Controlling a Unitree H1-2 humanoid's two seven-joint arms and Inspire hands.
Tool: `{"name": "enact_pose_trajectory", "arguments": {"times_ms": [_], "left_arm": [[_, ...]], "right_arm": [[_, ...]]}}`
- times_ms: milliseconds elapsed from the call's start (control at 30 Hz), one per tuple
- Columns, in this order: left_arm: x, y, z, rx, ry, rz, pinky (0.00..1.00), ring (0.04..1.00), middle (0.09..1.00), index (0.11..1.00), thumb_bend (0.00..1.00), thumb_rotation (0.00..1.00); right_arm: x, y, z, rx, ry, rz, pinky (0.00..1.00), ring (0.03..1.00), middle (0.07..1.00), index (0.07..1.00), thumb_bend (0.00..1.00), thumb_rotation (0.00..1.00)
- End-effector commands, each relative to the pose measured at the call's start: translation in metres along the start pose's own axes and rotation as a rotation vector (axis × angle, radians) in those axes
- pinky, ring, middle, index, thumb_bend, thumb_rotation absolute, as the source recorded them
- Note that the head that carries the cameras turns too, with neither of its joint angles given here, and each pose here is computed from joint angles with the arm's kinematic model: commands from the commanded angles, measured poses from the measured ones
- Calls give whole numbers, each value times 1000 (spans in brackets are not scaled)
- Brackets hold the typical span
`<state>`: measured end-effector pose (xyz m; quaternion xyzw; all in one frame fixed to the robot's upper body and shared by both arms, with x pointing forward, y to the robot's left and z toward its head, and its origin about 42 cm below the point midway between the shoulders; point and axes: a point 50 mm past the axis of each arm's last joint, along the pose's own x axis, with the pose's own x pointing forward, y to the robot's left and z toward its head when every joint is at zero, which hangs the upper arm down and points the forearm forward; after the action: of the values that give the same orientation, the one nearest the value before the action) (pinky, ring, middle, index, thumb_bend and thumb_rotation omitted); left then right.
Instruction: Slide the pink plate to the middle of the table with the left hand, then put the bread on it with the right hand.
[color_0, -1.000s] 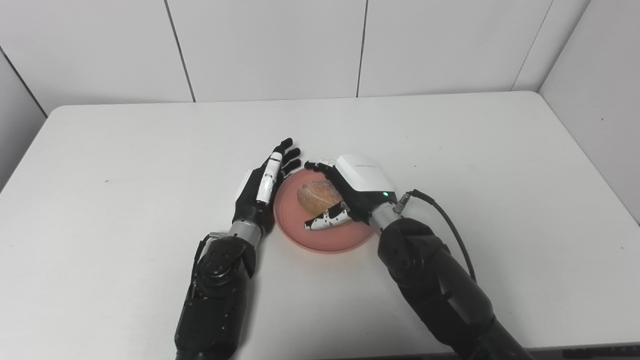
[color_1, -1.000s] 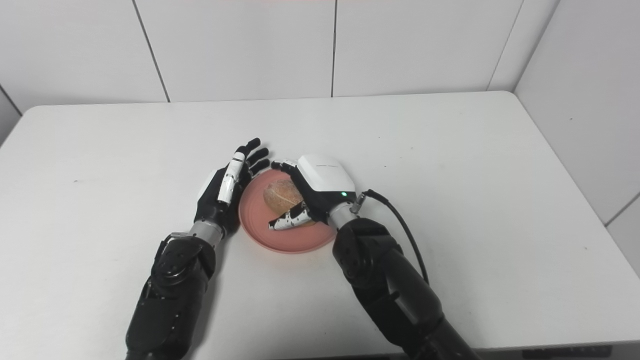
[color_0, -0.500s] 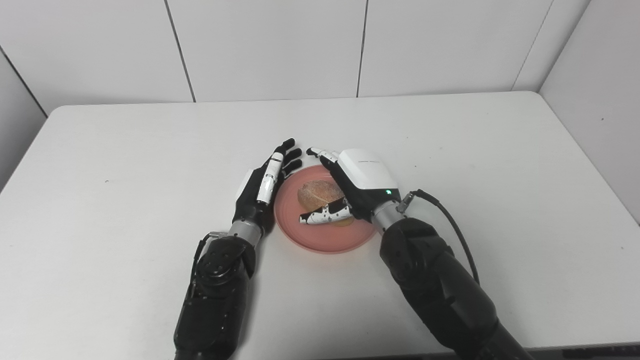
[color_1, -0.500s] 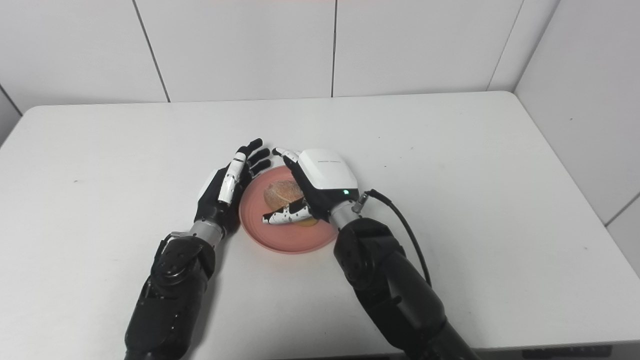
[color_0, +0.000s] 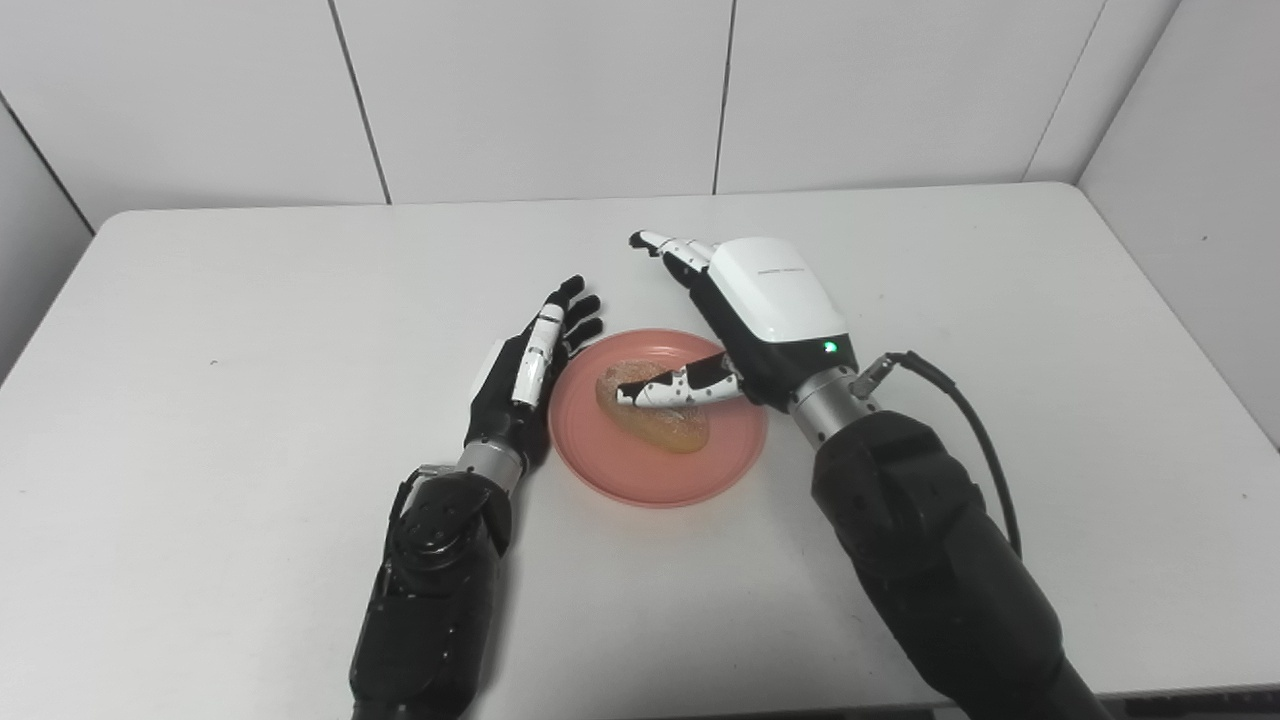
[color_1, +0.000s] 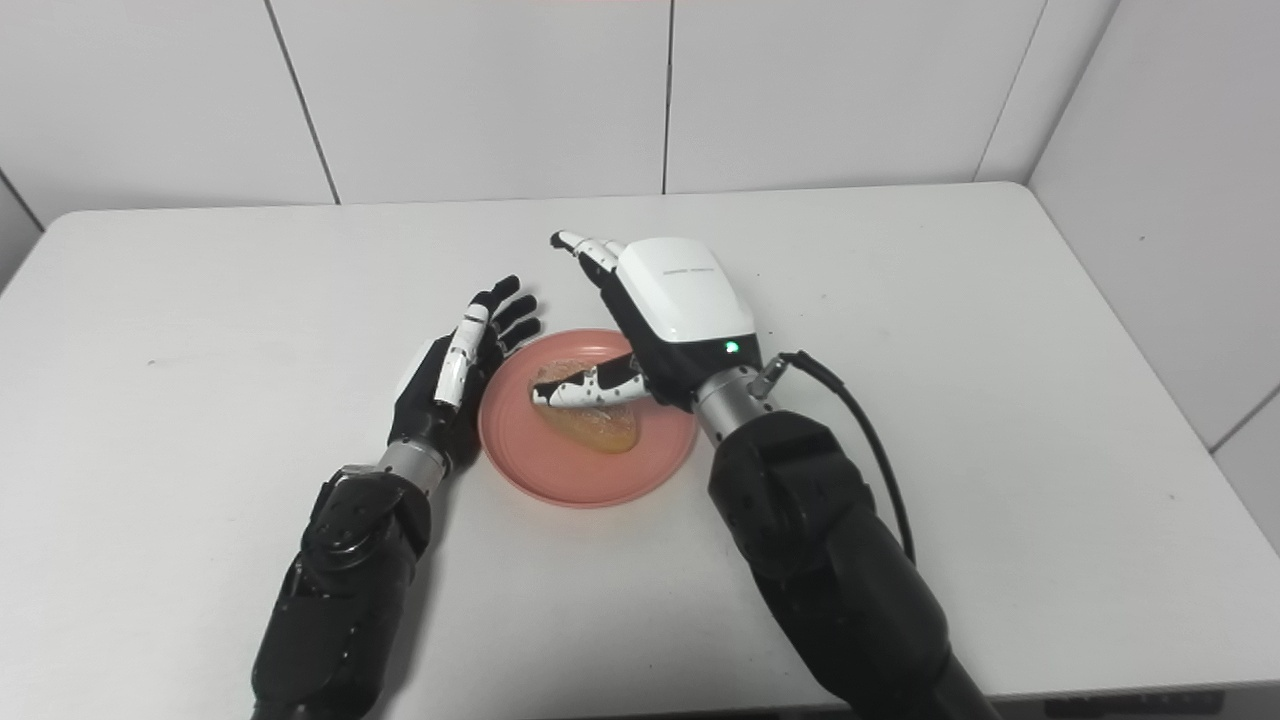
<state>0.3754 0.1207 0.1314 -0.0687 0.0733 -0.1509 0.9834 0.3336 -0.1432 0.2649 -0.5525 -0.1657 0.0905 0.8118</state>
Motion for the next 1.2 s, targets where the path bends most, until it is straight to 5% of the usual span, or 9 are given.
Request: {"name": "enact_pose_trajectory", "arguments": {"times_ms": [0, 500, 667, 833, 1167], "left_arm": [[-1, -7, -6, 12, 55, -23, 873, 881, 900, 895, 344, 1000], [-20, 3, -1, 107, -66, 44, 894, 911, 925, 921, 338, 1000], [-29, 5, 0, 120, -98, 58, 912, 924, 941, 935, 361, 1000], [-34, 6, 1, 126, -106, 73, 912, 925, 938, 935, 358, 1000], [-44, 11, 3, 115, -127, 87, 920, 936, 943, 940, 329, 1000]], "right_arm": [[-2, -19, -4, -18, 10, -83, 652, 773, 826, 846, 876, 465], [-25, -4, -47, 102, 147, -195, 636, 757, 818, 829, 806, 554], [-41, 17, -55, 172, 161, -232, 669, 792, 844, 855, 702, 671], [-52, 34, -56, 285, 167, -235, 757, 866, 899, 898, 532, 975], [-67, 68, -50, 630, 222, -237, 827, 898, 912, 907, 438, 1000]]}}
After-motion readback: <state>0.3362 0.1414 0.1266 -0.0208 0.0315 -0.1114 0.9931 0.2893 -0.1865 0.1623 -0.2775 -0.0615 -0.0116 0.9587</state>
